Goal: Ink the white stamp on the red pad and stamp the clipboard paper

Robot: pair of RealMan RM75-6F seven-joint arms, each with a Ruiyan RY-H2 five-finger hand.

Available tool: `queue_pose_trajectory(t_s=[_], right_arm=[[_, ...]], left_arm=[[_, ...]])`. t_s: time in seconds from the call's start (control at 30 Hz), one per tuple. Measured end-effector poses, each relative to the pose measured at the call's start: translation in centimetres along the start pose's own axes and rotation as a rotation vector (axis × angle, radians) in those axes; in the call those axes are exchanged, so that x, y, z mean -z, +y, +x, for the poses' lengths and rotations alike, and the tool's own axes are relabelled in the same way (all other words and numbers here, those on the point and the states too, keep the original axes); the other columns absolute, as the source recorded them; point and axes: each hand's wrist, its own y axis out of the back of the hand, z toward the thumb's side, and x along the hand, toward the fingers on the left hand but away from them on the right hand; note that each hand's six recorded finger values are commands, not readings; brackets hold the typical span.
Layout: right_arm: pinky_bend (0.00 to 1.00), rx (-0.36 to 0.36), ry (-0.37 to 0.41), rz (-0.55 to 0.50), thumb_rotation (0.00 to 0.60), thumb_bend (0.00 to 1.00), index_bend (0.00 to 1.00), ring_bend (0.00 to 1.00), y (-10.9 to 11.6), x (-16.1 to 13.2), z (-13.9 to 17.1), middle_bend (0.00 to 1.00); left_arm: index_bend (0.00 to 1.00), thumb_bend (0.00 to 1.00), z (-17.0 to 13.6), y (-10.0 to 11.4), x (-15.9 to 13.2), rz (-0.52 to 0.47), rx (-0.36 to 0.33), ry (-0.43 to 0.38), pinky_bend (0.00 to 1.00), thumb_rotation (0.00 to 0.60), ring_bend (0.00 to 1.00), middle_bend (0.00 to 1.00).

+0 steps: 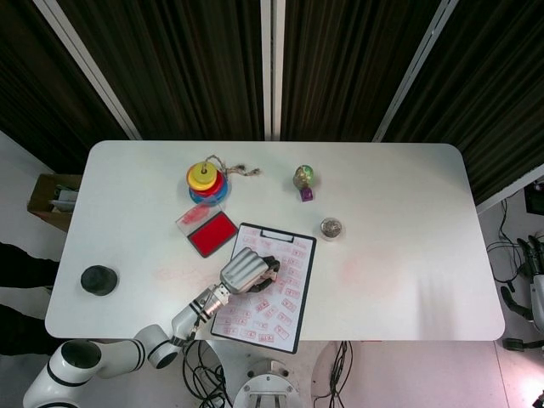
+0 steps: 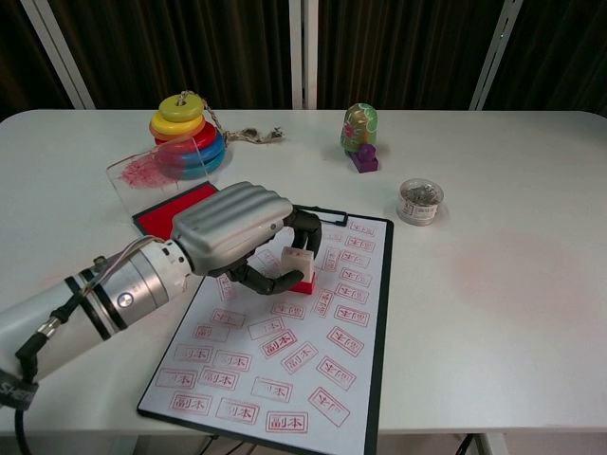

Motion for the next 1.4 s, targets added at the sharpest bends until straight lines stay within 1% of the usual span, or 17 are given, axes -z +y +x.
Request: queue_pose_trajectory(t_s=[0.23,0.33,0.43,0.63,0.77,0.83,1.0,1.17,1.27,1.4], right_arm=[[0.0,0.004,0.001,-0.002,0.6,0.24,0.0,0.0,0.1,-0.1,0.0,0.0],[0.0,0.01,0.002,-0.006,0.6,0.24,0.0,0.0,0.2,-0.1,0.0,0.0],[0.0,0.009,0.003,-0.007,0.6,0.24,0.0,0.0,0.2,-0.2,0.0,0.0],[0.0,0.005,0.008,-0.008,0.6,0.24,0.0,0.0,0.0,-0.3,0.0,0.0],[0.0,0.006,0.013,-0.007,0.6,0.24,0.0,0.0,0.0,-0.5,0.0,0.0],[0.0,0.006,0.016,-0.007,0.6,0.24,0.0,0.0,0.0,-0.6,0.0,0.0],[0.0,0.002,0.017,-0.002,0.6,0.24,0.0,0.0,-0.1,-0.7,0.0,0.0],[0.0,-0.005,0.024,0.003,0.6,0.24,0.0,0.0,-0.4,-1.0,-0.1,0.0],[0.0,-0.01,0.031,0.007,0.6,0.24,0.0,0.0,-0.6,-1.4,-0.1,0.0],[0.0,-0.014,0.041,0.015,0.6,0.24,0.0,0.0,-0.8,-1.9,-0.1,0.0]], left_arm=[[0.71,0.39,0.1,0.7,-0.1,-0.012,-0.023,-0.001,1.0,0.6,1.0,0.7],[0.71,0.39,0.2,1.5,-0.3,-0.035,-0.048,-0.004,1.0,0.6,1.0,0.7],[0.71,0.39,0.3,2.9,-0.6,-0.067,-0.08,-0.007,1.0,0.6,1.0,0.7],[0.71,0.39,-0.3,6.6,-1.0,-0.113,-0.151,-0.011,1.0,0.6,1.0,0.7],[0.71,0.39,-1.9,8.8,0.2,-0.095,-0.18,0.015,1.0,0.6,1.0,0.7],[0.71,0.39,-3.1,9.3,1.3,-0.076,-0.183,0.043,1.0,0.6,1.0,0.7],[0.71,0.39,-7.0,9.4,4.8,-0.039,-0.187,0.141,1.0,0.6,1.0,0.7],[0.71,0.39,-11.0,8.9,8.0,-0.021,-0.194,0.234,1.0,0.6,1.0,0.7],[0.7,0.39,-12.7,8.3,9.3,-0.019,-0.186,0.271,1.0,0.6,1.0,0.7],[0.7,0.39,-14.1,7.4,10.6,-0.011,-0.171,0.297,1.0,0.6,1.0,0.7]])
